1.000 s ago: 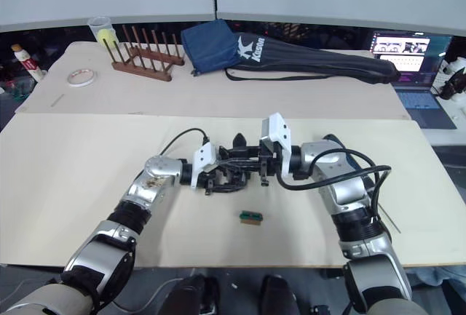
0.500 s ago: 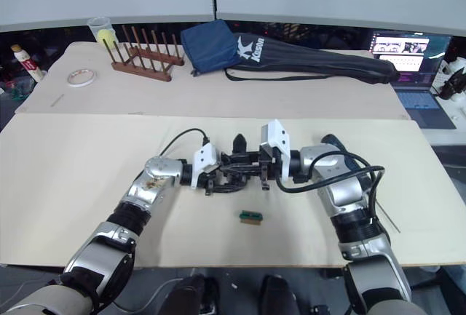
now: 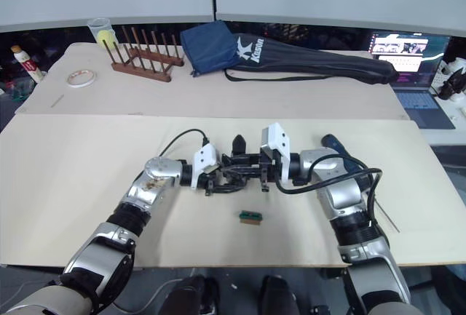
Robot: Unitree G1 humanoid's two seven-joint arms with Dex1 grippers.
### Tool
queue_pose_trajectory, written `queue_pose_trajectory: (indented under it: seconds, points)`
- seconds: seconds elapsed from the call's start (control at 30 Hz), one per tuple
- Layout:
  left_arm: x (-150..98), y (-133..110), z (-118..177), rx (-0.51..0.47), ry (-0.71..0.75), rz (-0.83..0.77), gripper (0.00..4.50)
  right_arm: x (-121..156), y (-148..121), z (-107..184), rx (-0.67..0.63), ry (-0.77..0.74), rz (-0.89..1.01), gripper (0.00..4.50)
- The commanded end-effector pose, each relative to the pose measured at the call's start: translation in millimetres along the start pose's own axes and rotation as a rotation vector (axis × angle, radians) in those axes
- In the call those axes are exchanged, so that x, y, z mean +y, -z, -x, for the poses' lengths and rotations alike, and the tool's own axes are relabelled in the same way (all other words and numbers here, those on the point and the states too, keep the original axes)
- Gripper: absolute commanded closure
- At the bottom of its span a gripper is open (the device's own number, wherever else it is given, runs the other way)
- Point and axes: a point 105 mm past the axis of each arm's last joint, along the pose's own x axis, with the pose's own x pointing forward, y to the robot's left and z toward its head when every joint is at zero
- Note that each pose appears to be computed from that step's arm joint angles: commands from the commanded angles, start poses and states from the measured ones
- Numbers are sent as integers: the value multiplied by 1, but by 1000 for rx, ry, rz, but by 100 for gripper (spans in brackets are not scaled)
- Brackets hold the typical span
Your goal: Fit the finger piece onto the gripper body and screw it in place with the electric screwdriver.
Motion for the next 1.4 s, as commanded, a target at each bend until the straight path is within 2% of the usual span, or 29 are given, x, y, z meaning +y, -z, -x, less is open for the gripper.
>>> queue_pose_trajectory:
  seconds: [0.03, 0.2, 0.33, 0.47, 0.63, 0.9, 1.07, 1.23, 1.4]
  points:
    - [0, -10, 0, -22, 1, -31, 218, -5, 25, 10, 73, 48, -71, 416]
    - [0, -9, 1, -19, -2, -29, 218, -2, 27, 15, 50, 66, -11, 416]
    - [1, -9, 4, -14, -4, -31, 218, 16, 41, 13, 97, -52, -88, 416]
    - [2, -9, 6, -9, -7, -34, 218, 16, 51, 12, 127, -84, -189, 416]
    - [1, -9, 7, -8, -7, -37, 218, 17, 63, 13, 185, -118, -226, 416]
    - [0, -9, 6, -12, -13, -29, 218, 13, 78, 15, 189, 57, -218, 416]
    - [0, -9, 5, -15, -12, -26, 218, 22, 80, 17, 220, -3, -244, 416]
    - [1, -10, 5, -18, -19, -24, 218, 25, 89, 20, 311, -119, -263, 416]
    - [0, -9, 7, -17, -20, -25, 218, 17, 94, 15, 330, -122, -284, 416]
